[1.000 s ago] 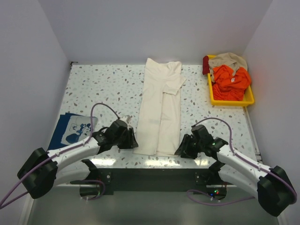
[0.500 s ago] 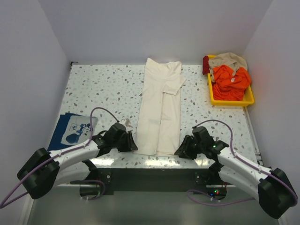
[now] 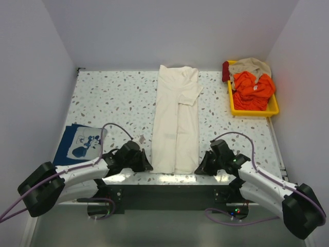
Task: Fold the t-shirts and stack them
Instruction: Fold the tshirt
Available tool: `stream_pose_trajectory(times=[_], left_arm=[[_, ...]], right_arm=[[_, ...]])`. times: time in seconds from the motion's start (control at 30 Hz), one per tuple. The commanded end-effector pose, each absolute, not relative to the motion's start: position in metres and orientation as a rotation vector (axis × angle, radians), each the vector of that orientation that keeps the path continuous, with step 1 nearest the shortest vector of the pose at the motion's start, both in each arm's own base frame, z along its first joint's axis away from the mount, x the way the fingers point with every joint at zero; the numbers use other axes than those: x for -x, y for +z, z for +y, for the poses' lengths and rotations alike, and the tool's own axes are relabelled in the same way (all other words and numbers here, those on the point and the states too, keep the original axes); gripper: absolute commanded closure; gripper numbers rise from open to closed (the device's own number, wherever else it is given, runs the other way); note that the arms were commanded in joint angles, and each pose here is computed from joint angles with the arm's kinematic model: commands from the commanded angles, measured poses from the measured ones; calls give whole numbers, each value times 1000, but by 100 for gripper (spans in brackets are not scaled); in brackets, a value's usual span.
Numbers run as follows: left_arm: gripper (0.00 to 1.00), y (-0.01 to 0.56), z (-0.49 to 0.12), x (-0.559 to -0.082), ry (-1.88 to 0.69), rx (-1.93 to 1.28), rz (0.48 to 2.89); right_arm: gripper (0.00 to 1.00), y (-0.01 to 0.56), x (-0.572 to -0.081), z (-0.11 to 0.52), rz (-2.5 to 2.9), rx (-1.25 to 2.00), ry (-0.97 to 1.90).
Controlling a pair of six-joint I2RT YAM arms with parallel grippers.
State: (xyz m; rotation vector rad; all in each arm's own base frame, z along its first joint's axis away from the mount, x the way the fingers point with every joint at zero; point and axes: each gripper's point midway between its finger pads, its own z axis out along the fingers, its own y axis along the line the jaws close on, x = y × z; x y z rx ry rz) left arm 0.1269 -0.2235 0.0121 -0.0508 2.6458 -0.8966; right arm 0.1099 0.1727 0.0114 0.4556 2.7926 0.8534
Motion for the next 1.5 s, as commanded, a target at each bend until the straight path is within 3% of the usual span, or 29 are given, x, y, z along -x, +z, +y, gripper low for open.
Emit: stream_pose_trajectory(times=[0.0, 0.3, 0.8, 1.0, 1.23, 1.47], left_arm=[[100, -6, -217, -96, -884, 64, 2763], [100, 16, -228, -86, -1007, 84, 2712], [98, 67, -283, -124, -1033, -77, 2603], [98, 91, -291, -173, -999, -35, 2533], [98, 124, -303, -259, -981, 61, 2408], [98, 112, -305, -329, -922, 188, 2382]], right_arm=[[100, 0, -76, 140, 2958, -322, 630], [100, 37, -62, 134, 2914, -233, 705], [100, 83, -126, 173, 2715, -159, 813], [100, 99, -170, 187, 2634, -119, 757], [100, 120, -267, 206, 2499, -141, 606], [100, 120, -349, 205, 2430, -258, 592]])
